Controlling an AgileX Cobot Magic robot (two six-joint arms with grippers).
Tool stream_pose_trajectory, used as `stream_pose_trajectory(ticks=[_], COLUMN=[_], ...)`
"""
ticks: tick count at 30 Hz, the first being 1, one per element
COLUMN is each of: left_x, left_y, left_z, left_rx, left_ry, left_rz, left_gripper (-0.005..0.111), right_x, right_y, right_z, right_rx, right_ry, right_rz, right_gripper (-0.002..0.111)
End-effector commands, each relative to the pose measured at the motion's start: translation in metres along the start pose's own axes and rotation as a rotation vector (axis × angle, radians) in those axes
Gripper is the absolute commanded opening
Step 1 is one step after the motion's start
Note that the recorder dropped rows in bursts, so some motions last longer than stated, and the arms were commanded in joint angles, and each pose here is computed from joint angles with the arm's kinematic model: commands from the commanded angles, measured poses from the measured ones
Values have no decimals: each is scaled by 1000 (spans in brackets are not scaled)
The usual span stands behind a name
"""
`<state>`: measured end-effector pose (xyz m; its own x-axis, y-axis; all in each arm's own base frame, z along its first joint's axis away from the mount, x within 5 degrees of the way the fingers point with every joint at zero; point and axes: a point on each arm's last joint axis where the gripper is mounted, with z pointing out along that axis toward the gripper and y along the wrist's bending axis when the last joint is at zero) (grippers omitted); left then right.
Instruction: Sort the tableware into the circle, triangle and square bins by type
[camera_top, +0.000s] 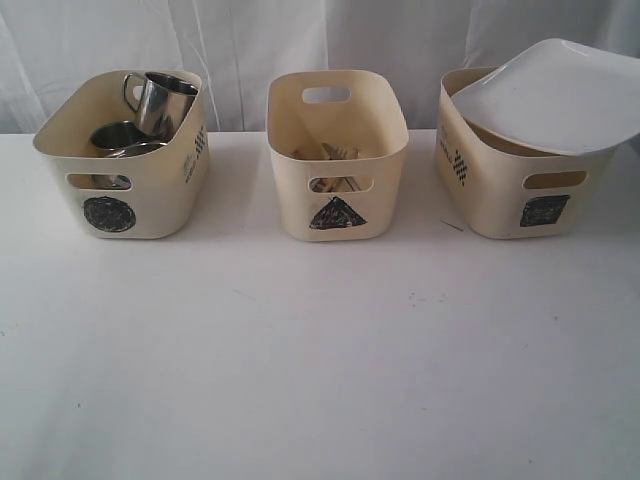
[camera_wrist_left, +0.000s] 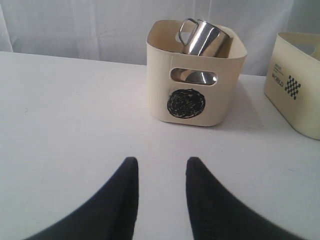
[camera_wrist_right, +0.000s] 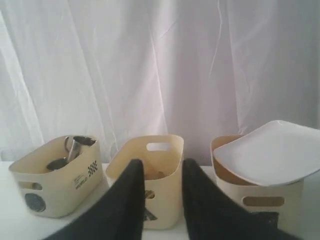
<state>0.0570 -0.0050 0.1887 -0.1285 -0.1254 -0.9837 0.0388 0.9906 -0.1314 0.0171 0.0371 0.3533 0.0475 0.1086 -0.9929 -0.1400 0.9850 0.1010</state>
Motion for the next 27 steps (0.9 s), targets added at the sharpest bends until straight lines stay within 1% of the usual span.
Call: stream_pose_trajectory(ticks=[1, 5, 10, 13, 16, 22, 27], left_x=[1, 1, 1, 1, 1, 1, 1], left_y=[0, 0, 0, 0, 0, 0, 0], left_z=[0, 0, 0, 0, 0, 0, 0], left_rx=[1, 1, 1, 1, 1, 1, 1], left_ry=[-1, -1, -1, -1, -1, -1, -1], left_rz=[-13, -13, -13, -13, -13, -13, -13], left_gripper=[38, 38, 38, 38, 38, 38, 38], right_x=[25, 38, 48, 48, 49, 49, 43], right_y=[7, 5, 2, 3, 3, 1, -2], right_z=[-14, -15, -12, -12, -12, -12, -11], right_rx=[-35, -19, -10, -8, -3, 16, 43], right_ry=[71, 168, 220, 221, 233, 221, 161], right_rz=[-12, 21, 39, 89, 176, 169, 160], right_gripper=[10, 0, 0, 0, 0, 0, 0])
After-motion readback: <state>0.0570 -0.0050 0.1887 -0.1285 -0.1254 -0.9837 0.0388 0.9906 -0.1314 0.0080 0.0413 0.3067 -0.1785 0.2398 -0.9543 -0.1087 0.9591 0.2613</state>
